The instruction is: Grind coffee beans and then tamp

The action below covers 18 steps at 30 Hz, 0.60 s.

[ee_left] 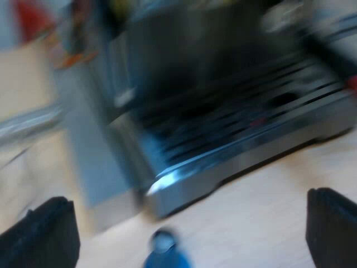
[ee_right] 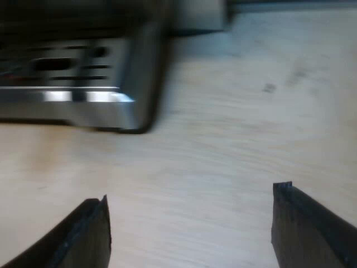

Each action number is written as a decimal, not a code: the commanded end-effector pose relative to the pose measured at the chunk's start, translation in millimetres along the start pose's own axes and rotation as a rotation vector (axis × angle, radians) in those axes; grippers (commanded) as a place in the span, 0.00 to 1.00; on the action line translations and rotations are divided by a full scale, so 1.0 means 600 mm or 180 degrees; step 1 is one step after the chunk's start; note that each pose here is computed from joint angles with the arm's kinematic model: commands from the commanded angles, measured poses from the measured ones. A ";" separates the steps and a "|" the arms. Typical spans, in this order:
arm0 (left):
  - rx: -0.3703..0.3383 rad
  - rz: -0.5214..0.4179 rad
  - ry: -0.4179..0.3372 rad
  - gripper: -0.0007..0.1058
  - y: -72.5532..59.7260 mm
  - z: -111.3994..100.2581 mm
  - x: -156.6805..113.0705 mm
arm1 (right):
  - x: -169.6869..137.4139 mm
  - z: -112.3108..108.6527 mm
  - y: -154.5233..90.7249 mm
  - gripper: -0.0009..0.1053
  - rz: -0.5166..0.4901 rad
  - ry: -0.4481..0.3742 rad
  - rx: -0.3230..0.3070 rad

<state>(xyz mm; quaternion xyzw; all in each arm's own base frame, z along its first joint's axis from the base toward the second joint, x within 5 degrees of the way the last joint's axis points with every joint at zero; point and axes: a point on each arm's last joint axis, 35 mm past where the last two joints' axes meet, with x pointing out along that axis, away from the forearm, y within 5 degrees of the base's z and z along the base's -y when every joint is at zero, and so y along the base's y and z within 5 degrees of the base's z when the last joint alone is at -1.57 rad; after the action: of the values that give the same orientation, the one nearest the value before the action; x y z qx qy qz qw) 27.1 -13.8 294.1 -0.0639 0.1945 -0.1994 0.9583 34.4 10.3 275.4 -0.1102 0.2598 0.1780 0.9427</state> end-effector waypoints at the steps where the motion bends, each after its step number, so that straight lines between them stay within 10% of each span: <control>1: 0.0089 -0.0423 -0.0149 0.79 -0.009 0.016 0.000 | -0.005 0.019 0.002 0.59 0.0301 -0.0072 -0.0130; 18: 0.0382 -0.1731 -0.0234 0.79 -0.033 0.030 0.061 | 0.038 0.069 0.021 0.59 0.1230 -0.0082 -0.0733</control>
<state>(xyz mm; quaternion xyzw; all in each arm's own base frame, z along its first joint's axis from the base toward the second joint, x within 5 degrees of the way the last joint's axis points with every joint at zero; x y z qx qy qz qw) 57.1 -43.9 300.7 -0.0644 0.1363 -0.4421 0.8842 66.2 39.1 291.1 -0.1570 0.2609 0.3725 0.8767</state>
